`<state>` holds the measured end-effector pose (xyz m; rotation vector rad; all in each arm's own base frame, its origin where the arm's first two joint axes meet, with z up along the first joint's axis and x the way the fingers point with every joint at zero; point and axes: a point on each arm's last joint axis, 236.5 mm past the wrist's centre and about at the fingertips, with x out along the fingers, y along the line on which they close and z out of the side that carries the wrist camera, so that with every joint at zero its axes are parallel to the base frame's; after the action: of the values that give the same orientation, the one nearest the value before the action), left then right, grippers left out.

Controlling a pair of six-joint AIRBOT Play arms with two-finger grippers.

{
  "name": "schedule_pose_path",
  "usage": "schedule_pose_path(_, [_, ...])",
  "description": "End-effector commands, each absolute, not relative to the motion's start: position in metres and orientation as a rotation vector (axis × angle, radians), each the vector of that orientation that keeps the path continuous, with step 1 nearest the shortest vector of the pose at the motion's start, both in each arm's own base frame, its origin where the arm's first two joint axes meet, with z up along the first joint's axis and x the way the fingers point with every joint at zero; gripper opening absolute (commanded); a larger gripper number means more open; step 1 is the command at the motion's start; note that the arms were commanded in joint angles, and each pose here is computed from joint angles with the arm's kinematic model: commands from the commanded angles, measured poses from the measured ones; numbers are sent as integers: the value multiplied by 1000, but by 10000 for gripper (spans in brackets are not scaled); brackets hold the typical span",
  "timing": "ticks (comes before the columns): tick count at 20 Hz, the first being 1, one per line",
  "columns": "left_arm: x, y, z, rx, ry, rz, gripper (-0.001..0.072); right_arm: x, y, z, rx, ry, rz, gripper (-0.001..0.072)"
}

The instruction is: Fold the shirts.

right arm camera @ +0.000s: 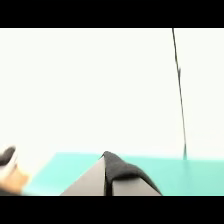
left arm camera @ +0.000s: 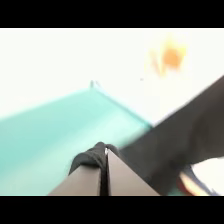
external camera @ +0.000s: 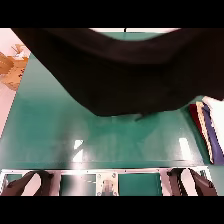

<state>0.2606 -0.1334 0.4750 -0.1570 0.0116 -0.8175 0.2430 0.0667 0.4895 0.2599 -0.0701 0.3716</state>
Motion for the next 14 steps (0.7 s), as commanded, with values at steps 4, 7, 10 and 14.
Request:
schedule_pose_path(4, [216,-115,528,-179,-154,-564,25,173,76,563,164,-332,225,16])
schedule_pose_path(7, [258,-89,480,-187,25,-475,25,209,58,521,227,-192,220,16])
schedule_pose_path(10, [309,-77,419,-272,209,-499,25,267,25,443,393,-6,222,16])
schedule_pose_path(14, [383,-102,280,-344,506,-614,25,345,-8,297,594,240,246,16])
